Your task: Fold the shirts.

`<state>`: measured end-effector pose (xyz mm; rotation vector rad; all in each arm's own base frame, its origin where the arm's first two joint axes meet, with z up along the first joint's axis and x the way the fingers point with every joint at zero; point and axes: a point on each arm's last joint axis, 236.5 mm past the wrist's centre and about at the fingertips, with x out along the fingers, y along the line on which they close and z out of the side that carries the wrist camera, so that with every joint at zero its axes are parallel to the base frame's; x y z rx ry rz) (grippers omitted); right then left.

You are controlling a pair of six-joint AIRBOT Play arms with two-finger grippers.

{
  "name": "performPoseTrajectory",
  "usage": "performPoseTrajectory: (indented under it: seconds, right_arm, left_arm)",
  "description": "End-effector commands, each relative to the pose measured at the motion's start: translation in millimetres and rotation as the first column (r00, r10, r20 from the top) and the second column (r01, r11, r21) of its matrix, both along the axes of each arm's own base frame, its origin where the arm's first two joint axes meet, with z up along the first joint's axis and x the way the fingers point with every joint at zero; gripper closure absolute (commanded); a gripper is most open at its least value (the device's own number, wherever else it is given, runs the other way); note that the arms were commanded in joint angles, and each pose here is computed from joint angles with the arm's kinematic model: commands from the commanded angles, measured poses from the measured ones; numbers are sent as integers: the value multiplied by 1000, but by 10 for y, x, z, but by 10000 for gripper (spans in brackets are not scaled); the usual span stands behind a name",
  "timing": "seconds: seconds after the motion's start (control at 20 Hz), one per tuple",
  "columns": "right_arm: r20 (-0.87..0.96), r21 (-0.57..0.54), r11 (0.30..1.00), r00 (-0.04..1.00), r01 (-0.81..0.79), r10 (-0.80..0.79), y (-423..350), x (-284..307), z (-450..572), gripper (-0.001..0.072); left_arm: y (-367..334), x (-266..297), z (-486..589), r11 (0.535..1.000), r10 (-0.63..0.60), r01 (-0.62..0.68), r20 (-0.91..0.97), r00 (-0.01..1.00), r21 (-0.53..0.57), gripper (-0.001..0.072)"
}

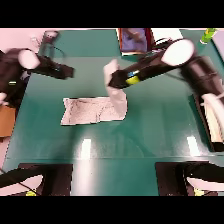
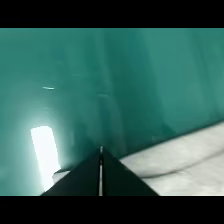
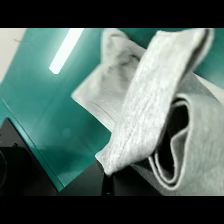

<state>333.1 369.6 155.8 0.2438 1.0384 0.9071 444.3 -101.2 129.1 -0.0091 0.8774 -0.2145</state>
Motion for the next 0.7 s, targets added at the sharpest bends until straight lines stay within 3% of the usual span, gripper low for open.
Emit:
performPoseTrajectory:
  seconds: [0.0, 0.2, 0.25, 0.3, 0.35, 0.5, 0.65]
  right_arm:
    - [28, 103, 994, 999, -26, 23, 899, -69, -344, 700]
    - [51, 63, 987, 988, -149, 146, 1658, -309, -940, 691]
    - [49, 61, 984, 985, -167, 164, 1814, -324, -1048, 496]
    - [44, 60, 982, 983, -179, 176, 1913, -314, -1127, 230]
    - [33, 56, 979, 981, -194, 192, 1961, -304, -1150, 165]
    - [-4, -4, 981, 981, -195, 195, 1647, -101, -1103, 208]
    - [0, -215, 969, 992, -125, 128, 781, 217, -1248, 271]
  left_arm:
    - [844, -194, 563, 984, 136, -148, 121, 983, 95, 684]
    - [1070, -339, 698, 975, 184, -198, 133, 974, 97, 684]
    - [1070, -362, 673, 975, 185, -197, 119, 976, 100, 684]
    - [1065, -374, 660, 976, 184, -195, 111, 977, 100, 684]
    - [1059, -378, 657, 976, 183, -194, 109, 977, 97, 684]
    - [1063, -401, 633, 976, 183, -193, 96, 978, 102, 684]
    - [1036, -437, 599, 978, 179, -186, 74, 981, 99, 684]
